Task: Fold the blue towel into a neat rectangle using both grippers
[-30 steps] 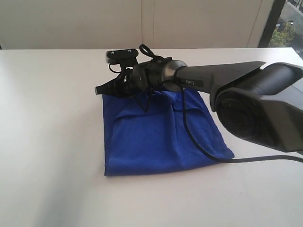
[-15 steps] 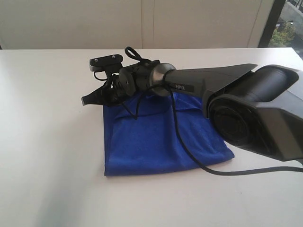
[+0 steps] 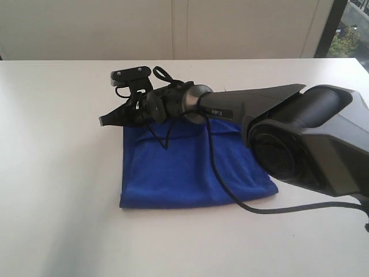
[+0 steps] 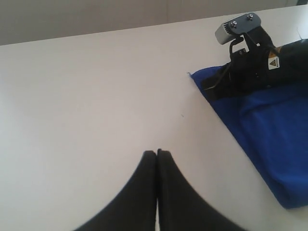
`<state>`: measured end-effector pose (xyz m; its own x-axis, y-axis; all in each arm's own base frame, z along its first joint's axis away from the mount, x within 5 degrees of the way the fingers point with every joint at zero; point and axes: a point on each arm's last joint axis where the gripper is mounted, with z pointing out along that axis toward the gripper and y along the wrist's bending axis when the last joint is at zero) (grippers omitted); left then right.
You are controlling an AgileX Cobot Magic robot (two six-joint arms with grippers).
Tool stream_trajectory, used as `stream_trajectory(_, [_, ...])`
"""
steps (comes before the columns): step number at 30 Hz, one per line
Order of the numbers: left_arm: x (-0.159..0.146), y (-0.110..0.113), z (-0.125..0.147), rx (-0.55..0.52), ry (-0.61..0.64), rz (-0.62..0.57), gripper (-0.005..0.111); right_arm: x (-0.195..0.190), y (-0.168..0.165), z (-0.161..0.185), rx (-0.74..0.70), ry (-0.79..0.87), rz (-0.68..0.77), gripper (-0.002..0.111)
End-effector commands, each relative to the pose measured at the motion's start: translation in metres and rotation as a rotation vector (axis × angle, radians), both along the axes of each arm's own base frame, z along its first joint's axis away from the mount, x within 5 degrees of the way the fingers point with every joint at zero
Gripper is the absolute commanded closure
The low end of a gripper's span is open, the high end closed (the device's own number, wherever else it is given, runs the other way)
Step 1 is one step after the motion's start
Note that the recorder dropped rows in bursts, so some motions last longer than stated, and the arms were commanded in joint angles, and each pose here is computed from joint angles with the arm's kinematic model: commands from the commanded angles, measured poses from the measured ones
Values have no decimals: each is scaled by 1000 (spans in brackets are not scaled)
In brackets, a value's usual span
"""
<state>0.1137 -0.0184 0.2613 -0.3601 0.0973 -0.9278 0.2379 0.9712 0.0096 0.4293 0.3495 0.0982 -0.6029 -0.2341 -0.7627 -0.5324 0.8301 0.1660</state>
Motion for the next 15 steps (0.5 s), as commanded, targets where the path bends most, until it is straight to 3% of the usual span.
stream_trajectory(1, [-1, 0, -2, -14, 3, 1, 107, 13, -16, -9, 11, 17, -55, 108])
stream_trajectory(15, [-1, 0, -2, -14, 3, 1, 107, 24, -23, -1, 71, -38, -95, 108])
